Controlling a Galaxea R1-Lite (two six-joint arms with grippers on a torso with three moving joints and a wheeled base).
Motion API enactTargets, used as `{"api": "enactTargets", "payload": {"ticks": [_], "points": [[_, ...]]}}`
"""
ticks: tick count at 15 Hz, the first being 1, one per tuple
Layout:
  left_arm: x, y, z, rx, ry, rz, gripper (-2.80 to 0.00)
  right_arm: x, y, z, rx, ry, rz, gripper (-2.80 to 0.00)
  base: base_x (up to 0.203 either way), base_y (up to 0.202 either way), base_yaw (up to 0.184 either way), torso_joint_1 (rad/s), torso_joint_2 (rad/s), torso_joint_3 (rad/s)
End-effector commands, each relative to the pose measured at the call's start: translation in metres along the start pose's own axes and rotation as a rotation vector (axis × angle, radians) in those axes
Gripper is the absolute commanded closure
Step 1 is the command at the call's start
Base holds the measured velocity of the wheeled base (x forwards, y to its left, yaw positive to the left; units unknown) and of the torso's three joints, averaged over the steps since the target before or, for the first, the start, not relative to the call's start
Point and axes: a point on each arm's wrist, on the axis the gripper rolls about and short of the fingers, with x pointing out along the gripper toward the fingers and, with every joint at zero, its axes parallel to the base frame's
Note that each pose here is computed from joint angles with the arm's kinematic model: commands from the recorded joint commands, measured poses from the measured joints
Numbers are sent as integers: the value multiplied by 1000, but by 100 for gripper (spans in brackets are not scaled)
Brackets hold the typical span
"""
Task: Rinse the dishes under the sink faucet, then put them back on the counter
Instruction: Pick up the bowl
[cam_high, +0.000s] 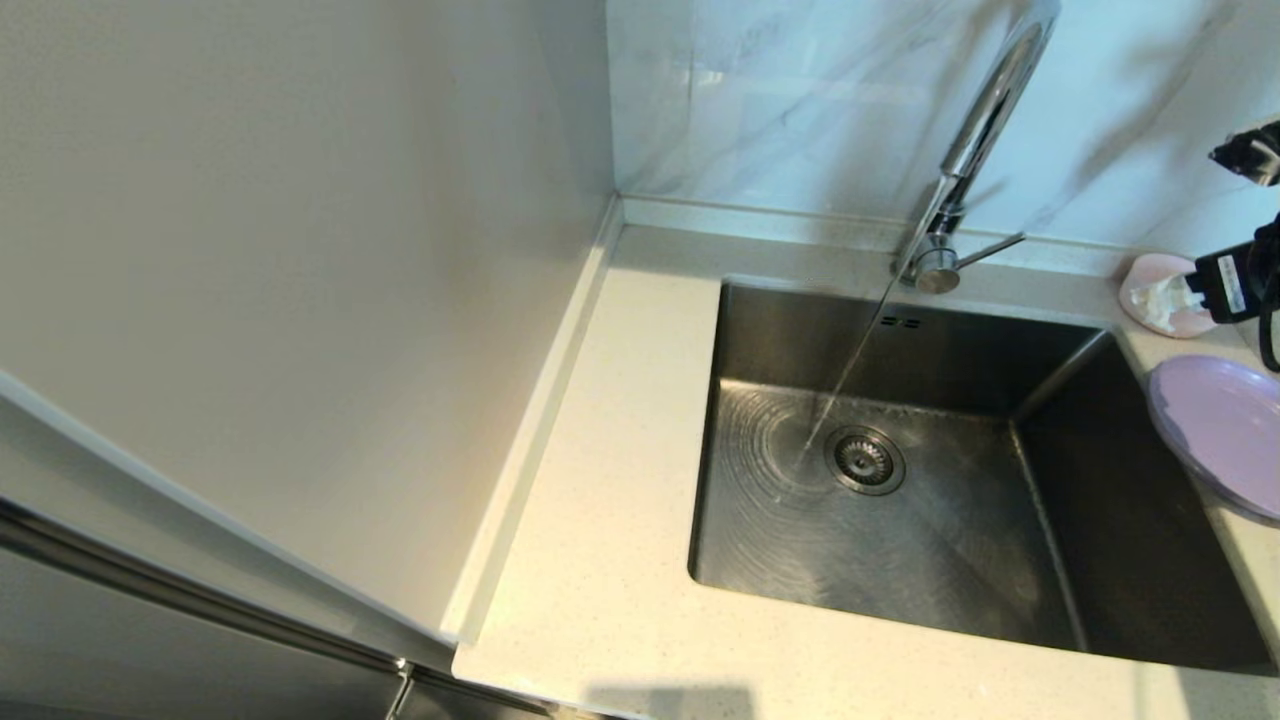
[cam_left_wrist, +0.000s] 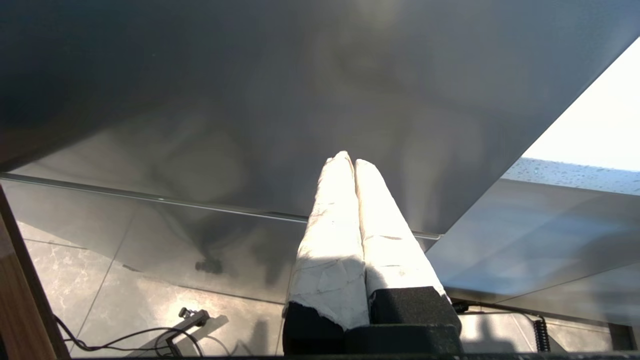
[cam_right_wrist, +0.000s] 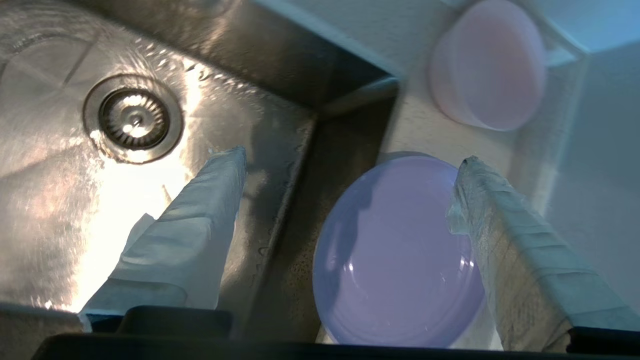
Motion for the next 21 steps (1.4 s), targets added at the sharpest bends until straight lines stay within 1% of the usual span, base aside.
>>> {"api": "enactTargets", "payload": {"ticks": [1,2,3,4,5,6,7,9,11,13,14,15,17,19,21], "points": [[0,0,0,0,0,0,0,37,7,15,32,109,-75,-280,0,0,0,0,0,0],[0,0,0,0,0,0,0,53,8,18,52,141,-130,-280,0,0,0,0,0,0],[0,0,0,0,0,0,0,67,9,16,73,183,-188,-280,0,0,0,0,0,0],[0,0,0,0,0,-1,0,79,9,11,94,219,-229,-280,0,0,0,0,0,0],[0,0,0,0,0,-1,0,89,10,7,116,229,-242,-280,0,0,0,0,0,0],[0,0,0,0,0,0,0,98,11,6,132,216,-251,-280,0,0,0,0,0,0],[0,0,0,0,0,0,0,111,11,7,142,176,-266,-280,0,0,0,0,0,0],[0,0,0,0,0,0,0,140,9,7,150,69,-313,-280,0,0,0,0,0,0],[0,0,0,0,0,0,0,160,0,0,107,37,-353,-280,0,0,0,0,0,0],[0,0,0,0,0,0,0,171,-13,-1,77,-38,-413,-280,0,0,0,0,0,0],[0,0,0,0,0,0,0,176,-22,-3,38,-67,-450,-280,0,0,0,0,0,0],[0,0,0,0,0,0,0,180,-29,-6,21,-77,-473,-280,0,0,0,0,0,0],[0,0,0,0,0,0,0,185,-31,-10,24,-78,-476,-280,0,0,0,0,0,0],[0,0,0,0,0,0,0,191,-33,-12,27,-100,-492,-280,0,0,0,0,0,0],[0,0,0,0,0,0,0,192,-35,-14,26,-98,-493,-280,0,0,0,0,0,0]]}}
